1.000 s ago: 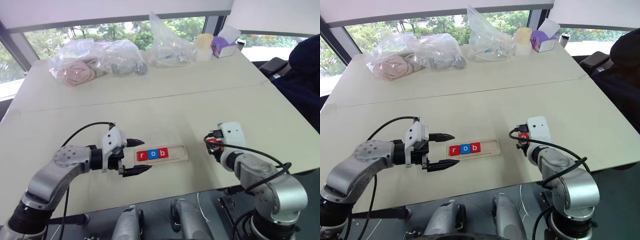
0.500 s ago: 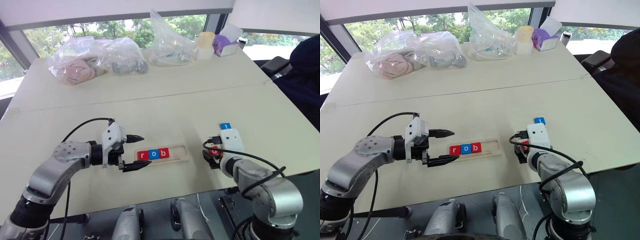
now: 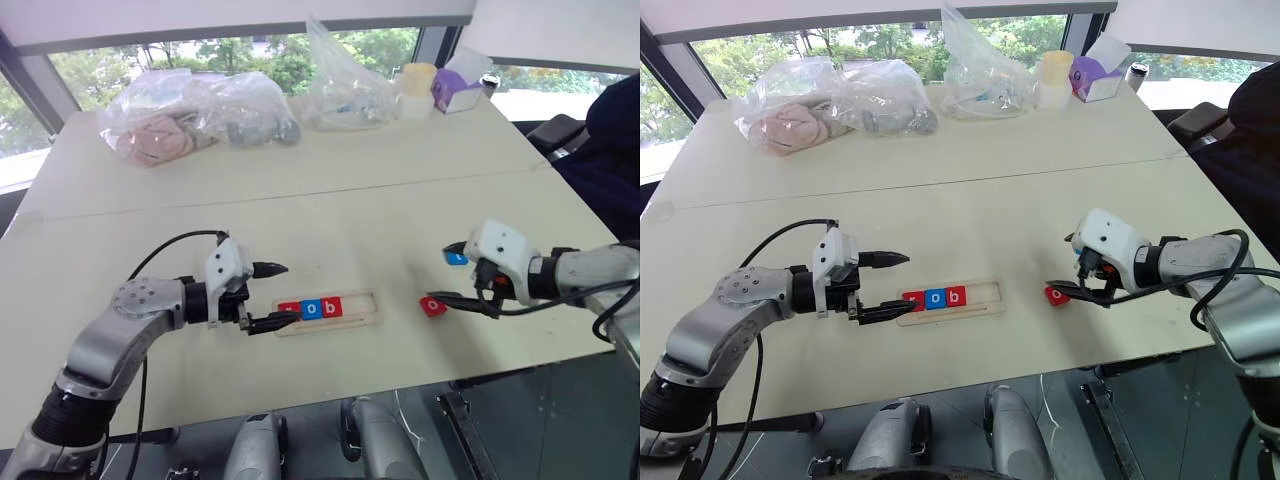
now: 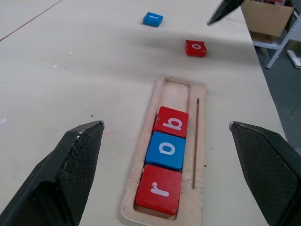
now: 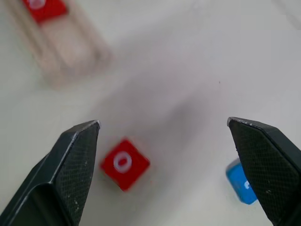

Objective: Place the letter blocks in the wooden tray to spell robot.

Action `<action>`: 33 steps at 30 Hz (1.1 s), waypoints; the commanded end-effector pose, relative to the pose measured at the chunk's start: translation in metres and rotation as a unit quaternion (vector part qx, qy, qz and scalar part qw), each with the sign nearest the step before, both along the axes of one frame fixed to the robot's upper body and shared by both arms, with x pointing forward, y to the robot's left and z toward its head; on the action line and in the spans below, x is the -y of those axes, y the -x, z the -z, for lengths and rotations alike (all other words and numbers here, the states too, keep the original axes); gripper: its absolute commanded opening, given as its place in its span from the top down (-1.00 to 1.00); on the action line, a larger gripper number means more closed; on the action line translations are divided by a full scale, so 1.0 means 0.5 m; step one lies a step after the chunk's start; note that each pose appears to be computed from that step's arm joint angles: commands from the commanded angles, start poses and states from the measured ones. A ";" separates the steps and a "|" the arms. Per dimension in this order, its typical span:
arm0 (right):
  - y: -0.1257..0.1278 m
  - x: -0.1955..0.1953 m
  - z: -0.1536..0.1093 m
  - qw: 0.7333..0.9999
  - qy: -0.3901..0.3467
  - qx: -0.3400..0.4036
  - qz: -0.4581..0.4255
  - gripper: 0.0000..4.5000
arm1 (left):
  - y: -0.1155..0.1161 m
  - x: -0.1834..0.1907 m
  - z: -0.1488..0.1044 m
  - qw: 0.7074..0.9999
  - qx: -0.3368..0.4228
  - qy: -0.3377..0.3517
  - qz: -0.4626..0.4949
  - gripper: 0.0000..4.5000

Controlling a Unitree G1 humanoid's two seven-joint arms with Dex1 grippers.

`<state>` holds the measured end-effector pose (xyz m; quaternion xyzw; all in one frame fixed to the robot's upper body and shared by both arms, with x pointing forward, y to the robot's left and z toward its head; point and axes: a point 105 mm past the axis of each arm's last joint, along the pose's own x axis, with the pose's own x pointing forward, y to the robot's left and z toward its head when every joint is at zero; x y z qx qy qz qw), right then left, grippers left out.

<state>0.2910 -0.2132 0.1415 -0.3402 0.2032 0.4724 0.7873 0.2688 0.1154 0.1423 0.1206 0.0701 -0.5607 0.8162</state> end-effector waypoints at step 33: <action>-0.028 0.023 0.085 0.985 0.043 -0.096 -0.137 0.50 | 0.001 -0.010 -0.039 0.998 0.043 -0.005 -0.034 -1.00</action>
